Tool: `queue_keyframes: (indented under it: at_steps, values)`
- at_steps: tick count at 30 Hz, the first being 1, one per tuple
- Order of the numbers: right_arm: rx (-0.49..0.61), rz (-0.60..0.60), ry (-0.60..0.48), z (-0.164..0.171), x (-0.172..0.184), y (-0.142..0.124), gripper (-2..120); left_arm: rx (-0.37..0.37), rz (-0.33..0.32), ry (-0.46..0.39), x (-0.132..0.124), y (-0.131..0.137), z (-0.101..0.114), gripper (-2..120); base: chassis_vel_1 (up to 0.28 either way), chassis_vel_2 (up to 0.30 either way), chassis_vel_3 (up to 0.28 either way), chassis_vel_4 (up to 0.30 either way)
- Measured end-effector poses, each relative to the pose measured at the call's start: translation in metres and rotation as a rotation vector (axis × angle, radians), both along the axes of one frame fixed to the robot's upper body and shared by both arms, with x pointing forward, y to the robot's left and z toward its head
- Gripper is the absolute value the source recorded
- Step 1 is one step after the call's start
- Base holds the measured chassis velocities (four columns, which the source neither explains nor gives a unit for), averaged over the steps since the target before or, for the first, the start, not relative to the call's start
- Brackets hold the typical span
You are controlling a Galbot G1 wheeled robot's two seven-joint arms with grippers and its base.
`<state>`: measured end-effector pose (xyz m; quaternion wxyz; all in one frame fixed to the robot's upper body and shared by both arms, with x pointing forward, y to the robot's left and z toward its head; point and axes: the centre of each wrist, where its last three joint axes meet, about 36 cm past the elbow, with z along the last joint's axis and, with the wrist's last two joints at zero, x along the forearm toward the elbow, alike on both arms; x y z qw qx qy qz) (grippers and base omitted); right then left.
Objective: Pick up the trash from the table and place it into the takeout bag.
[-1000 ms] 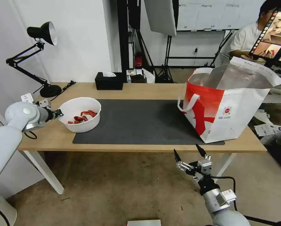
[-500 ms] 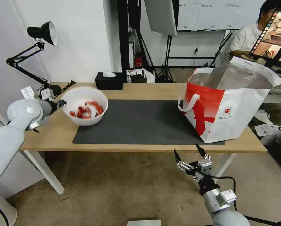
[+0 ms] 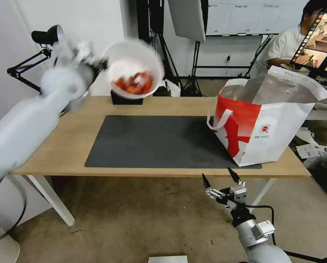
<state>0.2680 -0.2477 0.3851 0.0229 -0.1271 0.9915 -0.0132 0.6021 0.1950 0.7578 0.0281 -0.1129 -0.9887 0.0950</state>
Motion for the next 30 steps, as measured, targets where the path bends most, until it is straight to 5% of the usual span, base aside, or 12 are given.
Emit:
queue_keyframes:
  at_steps: [1,3,4,8,12,17,30]
  values:
    - [0.000,0.000,0.000,0.000,0.000,0.000,100,0.000,0.000,0.000,0.000,0.000,0.000,0,0.000,0.000,0.000,0.000]
    - [0.000,0.000,0.000,0.000,0.000,0.000,100,0.009,-0.073,-0.003,0.007,-0.055,0.010,0,0.000,0.000,0.000,0.000]
    - [0.000,0.000,0.000,0.000,0.000,0.000,100,0.009,-0.073,-0.003,0.007,-0.055,0.010,0,0.000,0.000,0.000,0.000]
    - [0.000,0.000,0.000,0.000,0.000,0.000,100,0.022,-0.143,-0.002,0.018,-0.123,0.022,0,0.000,0.000,0.000,0.000]
    - [0.000,0.000,0.000,0.000,0.000,0.000,100,0.026,-0.174,-0.003,0.021,-0.162,0.028,0,0.000,0.000,0.000,0.000]
    - [0.000,0.000,0.000,0.000,0.000,0.000,100,0.044,-0.191,-0.018,0.022,-0.197,0.027,0,0.000,0.000,0.000,0.000]
    - [0.000,0.000,0.000,0.000,0.000,0.000,100,0.164,-0.218,-0.230,0.012,-0.285,-0.014,0,0.000,0.000,0.000,0.000]
